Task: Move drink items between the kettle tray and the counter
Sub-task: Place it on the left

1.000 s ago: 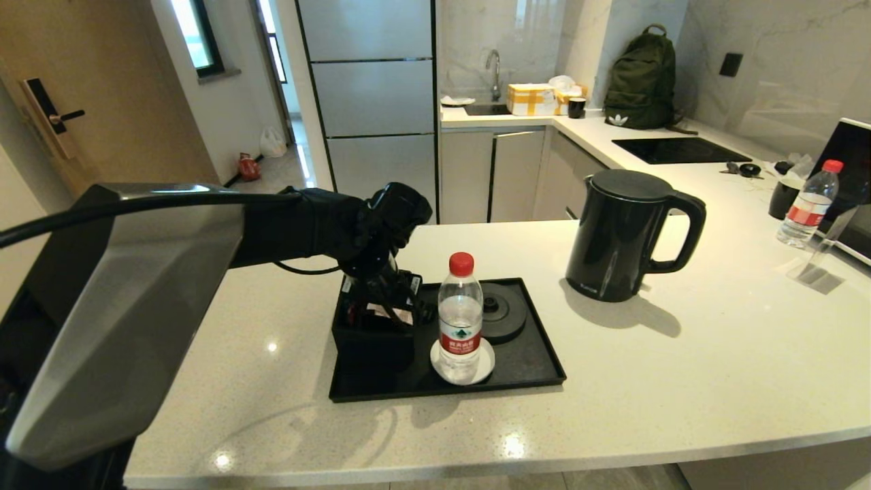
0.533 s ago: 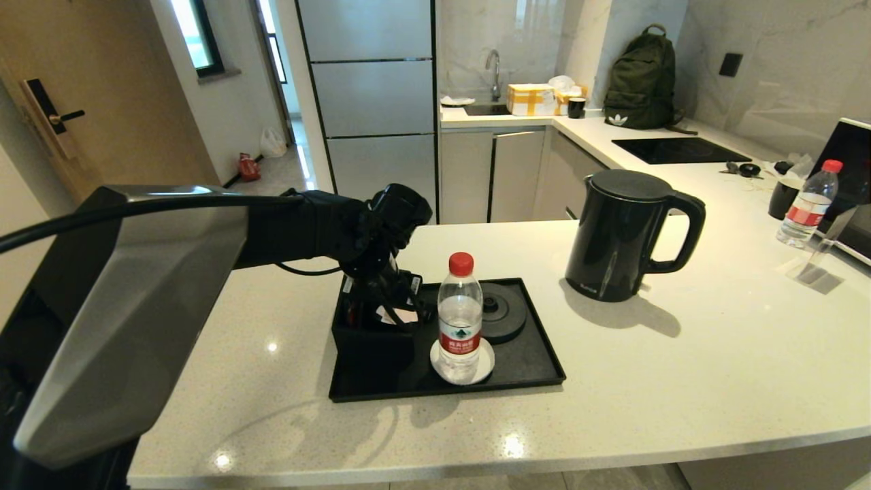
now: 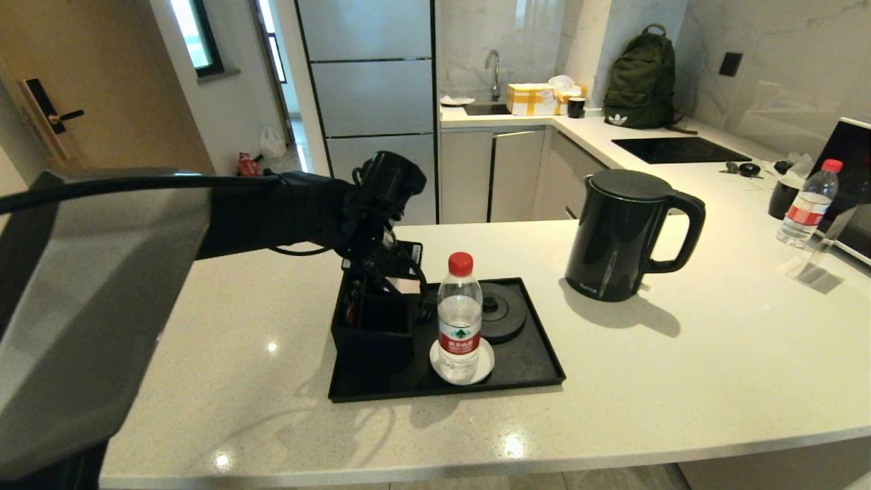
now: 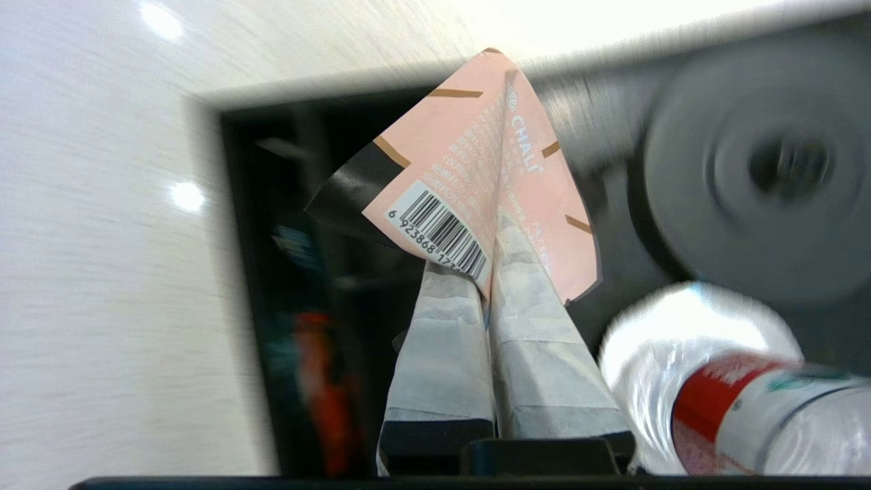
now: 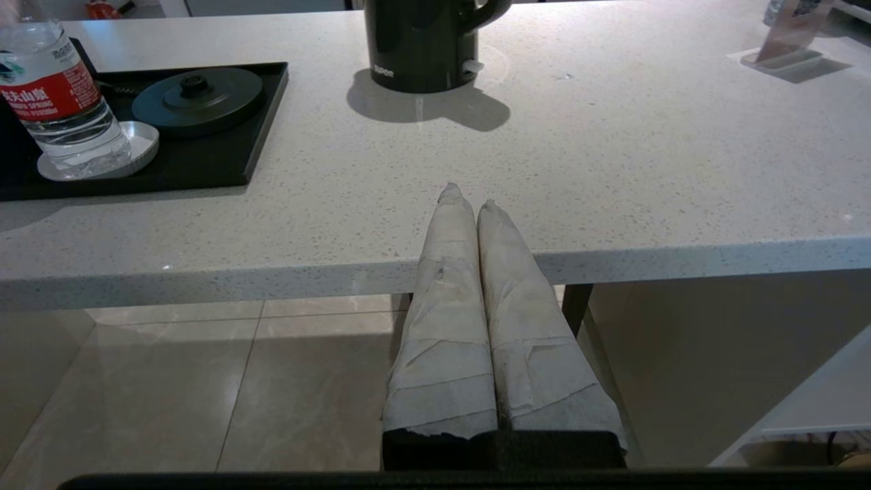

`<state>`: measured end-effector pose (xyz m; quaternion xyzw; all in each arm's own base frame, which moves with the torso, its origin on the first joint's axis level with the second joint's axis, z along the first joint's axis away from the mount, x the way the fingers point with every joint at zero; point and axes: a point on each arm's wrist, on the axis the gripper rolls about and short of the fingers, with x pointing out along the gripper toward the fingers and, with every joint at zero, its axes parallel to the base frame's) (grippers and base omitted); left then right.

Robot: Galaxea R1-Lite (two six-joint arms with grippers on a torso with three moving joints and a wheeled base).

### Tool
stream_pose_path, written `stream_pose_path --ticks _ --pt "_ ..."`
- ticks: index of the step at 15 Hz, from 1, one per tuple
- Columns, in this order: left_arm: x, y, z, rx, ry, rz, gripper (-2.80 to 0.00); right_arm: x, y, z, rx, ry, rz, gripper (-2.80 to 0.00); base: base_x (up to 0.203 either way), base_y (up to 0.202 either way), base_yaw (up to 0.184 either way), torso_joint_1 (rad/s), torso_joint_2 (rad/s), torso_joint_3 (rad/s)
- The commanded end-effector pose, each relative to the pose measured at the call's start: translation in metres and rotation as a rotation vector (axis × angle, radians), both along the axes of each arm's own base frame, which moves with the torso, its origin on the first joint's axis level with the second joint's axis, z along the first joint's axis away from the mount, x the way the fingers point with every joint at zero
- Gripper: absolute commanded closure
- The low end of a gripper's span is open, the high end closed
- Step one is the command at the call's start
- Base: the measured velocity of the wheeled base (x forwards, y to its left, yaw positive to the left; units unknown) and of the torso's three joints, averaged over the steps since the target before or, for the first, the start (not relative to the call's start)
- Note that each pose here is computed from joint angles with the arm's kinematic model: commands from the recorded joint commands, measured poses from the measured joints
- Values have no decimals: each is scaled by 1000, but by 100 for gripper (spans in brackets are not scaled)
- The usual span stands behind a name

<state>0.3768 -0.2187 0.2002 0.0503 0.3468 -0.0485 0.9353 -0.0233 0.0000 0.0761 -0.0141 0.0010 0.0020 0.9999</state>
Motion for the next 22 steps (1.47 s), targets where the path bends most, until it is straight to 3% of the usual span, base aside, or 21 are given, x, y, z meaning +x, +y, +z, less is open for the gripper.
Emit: stream_pose_path --ticks 1,3,4,6,10,13,15,17,19,21,22 --pt "-16 15 41 -21 -103 50 0 0 0 0 -1 1 1 0 0 0 0 0 0 0" --pt "-33 38 69 44 -198 196 0 0 0 0 -1 1 1 0 0 0 0 0 0 0" --pt "-36 47 72 80 -208 248 0 0 0 0 -1 1 1 0 0 0 0 0 0 0" --pt "-36 50 72 84 -208 259 0 0 0 0 -1 1 1 0 0 0 0 0 0 0" --pt "-81 123 75 169 -159 439 0 0 0 0 -1 1 1 0 0 0 0 0 0 0" --pt "-87 139 74 196 -157 502 0 0 0 0 -1 1 1 0 0 0 0 0 0 0" --pt "-95 166 47 283 -67 592 0 0 0 0 -1 1 1 0 0 0 0 0 0 0" --pt "-109 186 7 413 69 661 0 0 0 0 -1 1 1 0 0 0 0 0 0 0" --pt "-118 199 -17 543 170 700 0 0 0 0 -1 1 1 0 0 0 0 0 0 0" --pt "-118 200 -19 558 182 701 0 0 0 0 -1 1 1 0 0 0 0 0 0 0" --pt "-118 200 -30 613 233 682 0 0 0 0 -1 1 1 0 0 0 0 0 0 0"
